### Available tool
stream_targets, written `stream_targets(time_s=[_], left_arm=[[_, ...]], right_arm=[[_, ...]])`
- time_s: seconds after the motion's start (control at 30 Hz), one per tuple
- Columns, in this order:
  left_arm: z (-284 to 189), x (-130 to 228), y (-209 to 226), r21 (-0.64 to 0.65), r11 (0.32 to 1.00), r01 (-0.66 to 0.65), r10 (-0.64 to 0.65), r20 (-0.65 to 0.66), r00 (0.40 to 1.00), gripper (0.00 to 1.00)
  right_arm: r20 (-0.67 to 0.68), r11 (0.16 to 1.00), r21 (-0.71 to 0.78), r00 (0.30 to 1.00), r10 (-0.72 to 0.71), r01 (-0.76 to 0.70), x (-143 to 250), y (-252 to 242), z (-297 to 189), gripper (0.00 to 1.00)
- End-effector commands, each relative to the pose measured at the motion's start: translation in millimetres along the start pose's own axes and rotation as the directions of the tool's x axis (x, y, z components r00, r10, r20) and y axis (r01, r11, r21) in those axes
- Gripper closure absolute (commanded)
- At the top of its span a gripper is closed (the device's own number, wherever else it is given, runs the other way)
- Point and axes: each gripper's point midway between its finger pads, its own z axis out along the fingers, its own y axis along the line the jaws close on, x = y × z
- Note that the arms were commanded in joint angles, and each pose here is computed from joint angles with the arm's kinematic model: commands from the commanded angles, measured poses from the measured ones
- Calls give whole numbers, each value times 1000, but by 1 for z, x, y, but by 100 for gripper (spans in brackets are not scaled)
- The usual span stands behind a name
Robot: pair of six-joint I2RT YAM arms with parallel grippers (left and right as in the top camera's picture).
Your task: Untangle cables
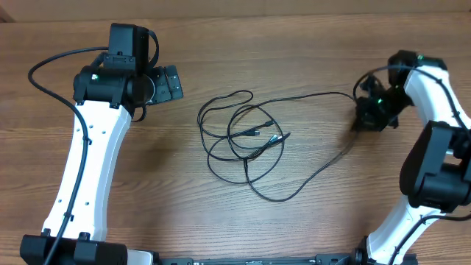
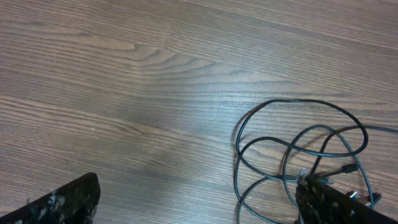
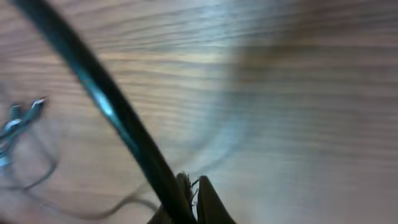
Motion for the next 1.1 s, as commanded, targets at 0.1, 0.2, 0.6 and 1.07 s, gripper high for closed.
stream_targets(time_s=[0.1,0.2,0.6,1.07], left_arm=[[0,-2,-1,2,1000,-12,12,2,1000,0],[0,-2,-1,2,1000,-12,12,2,1000,0],[0,-2,-1,2,1000,-12,12,2,1000,0],[0,-2,-1,2,1000,-12,12,2,1000,0]], right_arm=[[366,992,-14,924,-110,123,-42,57,-171,96],[644,989,-15,758,-104,148,-38,94,-279,96],[983,989,-14,181,-14,148,45,139,-466,96],[982,854,-180,-39,185,-489,88,-37,-501,96]])
